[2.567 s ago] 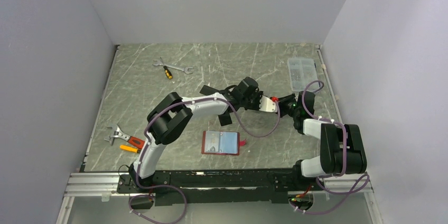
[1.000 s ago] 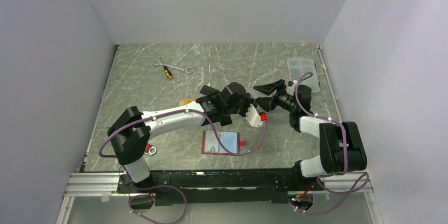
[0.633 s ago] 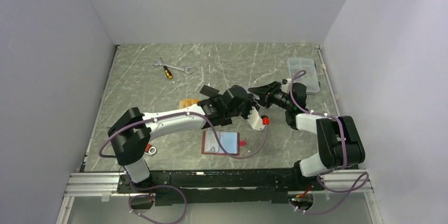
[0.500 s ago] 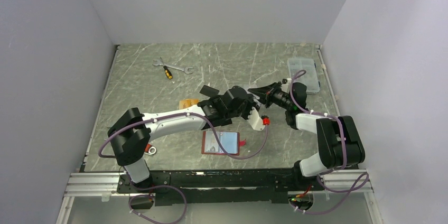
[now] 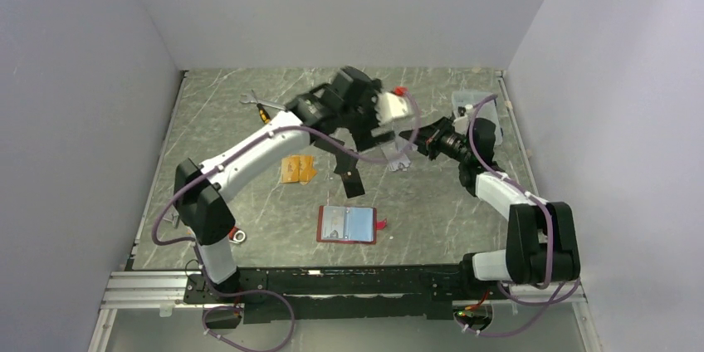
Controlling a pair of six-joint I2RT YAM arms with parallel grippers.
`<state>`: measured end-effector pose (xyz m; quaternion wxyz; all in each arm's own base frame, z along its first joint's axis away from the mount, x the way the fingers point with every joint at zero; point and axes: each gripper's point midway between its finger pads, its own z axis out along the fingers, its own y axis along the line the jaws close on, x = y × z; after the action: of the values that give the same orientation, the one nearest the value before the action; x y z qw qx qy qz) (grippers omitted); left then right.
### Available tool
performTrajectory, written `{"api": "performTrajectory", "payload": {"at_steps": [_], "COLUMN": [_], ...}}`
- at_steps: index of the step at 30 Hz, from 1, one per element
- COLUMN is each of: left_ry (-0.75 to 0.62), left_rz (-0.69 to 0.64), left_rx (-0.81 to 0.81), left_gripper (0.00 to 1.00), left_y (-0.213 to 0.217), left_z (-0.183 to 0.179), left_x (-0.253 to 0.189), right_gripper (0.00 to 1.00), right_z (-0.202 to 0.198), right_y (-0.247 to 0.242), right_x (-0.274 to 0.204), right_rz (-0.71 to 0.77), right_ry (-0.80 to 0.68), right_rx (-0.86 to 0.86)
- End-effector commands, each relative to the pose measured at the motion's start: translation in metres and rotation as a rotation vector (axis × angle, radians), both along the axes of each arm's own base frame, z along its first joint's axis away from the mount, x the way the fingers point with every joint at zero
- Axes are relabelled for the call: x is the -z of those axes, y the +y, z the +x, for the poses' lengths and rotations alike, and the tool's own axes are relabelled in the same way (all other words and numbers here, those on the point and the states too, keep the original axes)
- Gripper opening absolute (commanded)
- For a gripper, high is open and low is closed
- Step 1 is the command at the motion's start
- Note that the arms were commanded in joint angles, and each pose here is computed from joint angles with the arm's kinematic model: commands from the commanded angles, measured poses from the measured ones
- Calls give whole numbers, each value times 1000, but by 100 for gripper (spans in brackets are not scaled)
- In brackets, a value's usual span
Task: Put the credit cards into the card holder
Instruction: Place the credit card at the center of the board.
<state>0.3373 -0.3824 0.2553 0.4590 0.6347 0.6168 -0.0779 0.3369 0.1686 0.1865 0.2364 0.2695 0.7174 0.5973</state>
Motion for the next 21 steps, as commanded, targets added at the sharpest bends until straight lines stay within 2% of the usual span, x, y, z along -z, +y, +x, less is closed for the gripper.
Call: {"api": "performTrajectory", "payload": {"at_steps": [1, 5, 7, 12, 14, 17, 21], "left_ry": [567, 958, 1075, 1310, 1329, 1268, 1262], "left_rz": [-218, -387, -438, -517, -550, -613, -719], "left_rx": [-129, -57, -34, 166, 206, 244, 241], "left_gripper": [99, 99, 99, 99, 99, 99, 99], "left_y": [32, 31, 32, 23, 21, 19, 25], "left_z": [-34, -46, -48, -74, -75, -69, -52], "left_x": [1, 6, 12, 5, 1, -3, -14], "right_gripper": [0, 0, 0, 0, 0, 0, 0], "right_z": [1, -4, -9, -19, -22, -33, -43], "right_y": [-3, 0, 3, 14, 24, 45, 59], "right_x": [-25, -35, -41, -62, -69, -75, -74], "right_rz": [-219, -305, -304, -334, -353, -362, -358], "right_ry": [-230, -342, -399, -564, -622, -694, -707], "right_rx": [-48, -92, -125, -165, -183, -244, -306]}}
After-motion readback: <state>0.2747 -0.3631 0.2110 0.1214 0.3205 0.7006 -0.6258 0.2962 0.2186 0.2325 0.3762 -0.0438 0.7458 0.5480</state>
